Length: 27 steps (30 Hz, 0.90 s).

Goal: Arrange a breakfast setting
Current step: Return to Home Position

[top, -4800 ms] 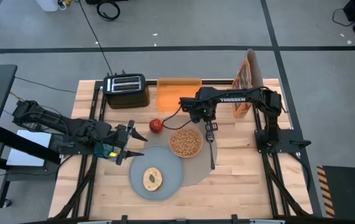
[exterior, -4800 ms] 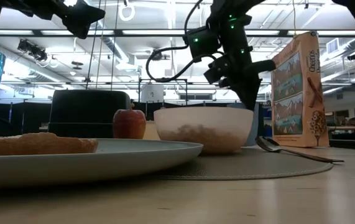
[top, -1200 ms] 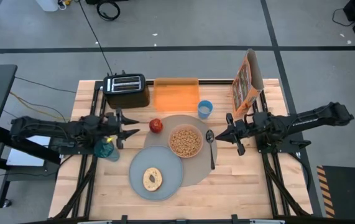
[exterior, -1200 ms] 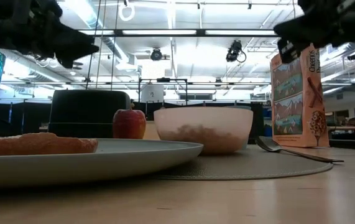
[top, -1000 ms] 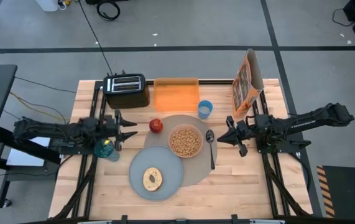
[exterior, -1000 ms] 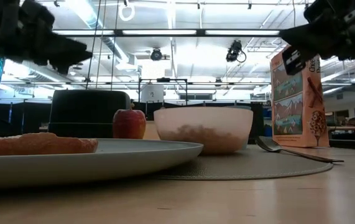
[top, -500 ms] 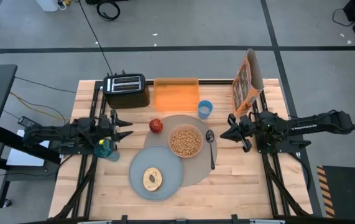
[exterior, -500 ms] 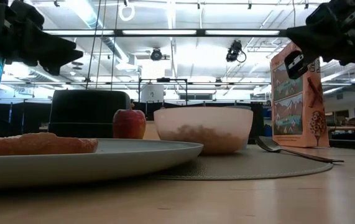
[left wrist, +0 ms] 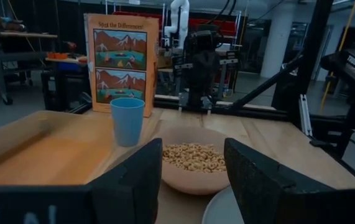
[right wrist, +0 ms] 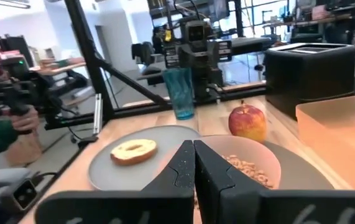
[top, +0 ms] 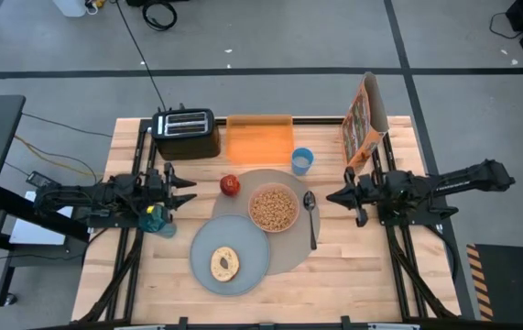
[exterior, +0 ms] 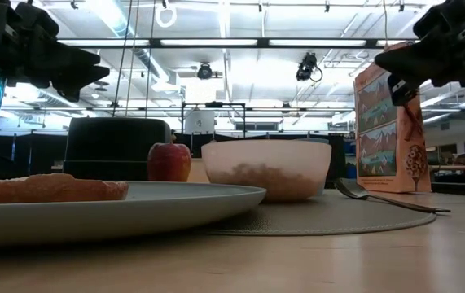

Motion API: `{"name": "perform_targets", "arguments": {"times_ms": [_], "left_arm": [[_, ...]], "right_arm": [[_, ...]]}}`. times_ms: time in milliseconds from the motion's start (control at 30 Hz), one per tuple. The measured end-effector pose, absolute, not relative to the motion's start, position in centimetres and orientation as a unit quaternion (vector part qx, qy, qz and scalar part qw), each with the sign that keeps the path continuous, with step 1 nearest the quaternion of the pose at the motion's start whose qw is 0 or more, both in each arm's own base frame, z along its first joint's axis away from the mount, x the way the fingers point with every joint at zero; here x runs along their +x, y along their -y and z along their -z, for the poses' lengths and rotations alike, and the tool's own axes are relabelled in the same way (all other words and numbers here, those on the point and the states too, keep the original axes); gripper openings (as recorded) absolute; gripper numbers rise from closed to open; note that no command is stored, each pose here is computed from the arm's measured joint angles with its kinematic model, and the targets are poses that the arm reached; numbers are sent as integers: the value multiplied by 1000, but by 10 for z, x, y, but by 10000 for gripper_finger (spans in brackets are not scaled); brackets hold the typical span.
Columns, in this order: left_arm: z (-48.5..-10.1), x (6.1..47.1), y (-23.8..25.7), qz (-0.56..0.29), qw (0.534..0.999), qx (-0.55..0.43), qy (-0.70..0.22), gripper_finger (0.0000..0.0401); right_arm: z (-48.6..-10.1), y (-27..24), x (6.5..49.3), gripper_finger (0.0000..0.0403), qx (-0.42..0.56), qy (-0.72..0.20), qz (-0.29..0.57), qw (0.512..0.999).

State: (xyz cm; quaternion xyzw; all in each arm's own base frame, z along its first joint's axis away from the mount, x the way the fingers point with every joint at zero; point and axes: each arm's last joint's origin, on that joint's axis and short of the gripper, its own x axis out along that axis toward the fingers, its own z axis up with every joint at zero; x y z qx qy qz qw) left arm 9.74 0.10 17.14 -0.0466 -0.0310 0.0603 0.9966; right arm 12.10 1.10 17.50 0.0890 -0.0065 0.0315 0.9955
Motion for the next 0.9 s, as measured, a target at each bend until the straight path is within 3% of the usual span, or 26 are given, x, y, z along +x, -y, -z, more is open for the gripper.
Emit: {"name": "perform_targets", "arguments": {"times_ms": [267,467,900], "left_arm": [[-171,97,-1,-61,996,-62,31,180],[-171,98,-1,-57,995,-72,29,180],[-171,98,-1,-57,996,-54,29,180]], "right_arm": [[-177,1,107,4,105,21,-31,994],[-171,1,98,4,50,30,16,998],[-177,-2,94,9,52,4,0,999]]}}
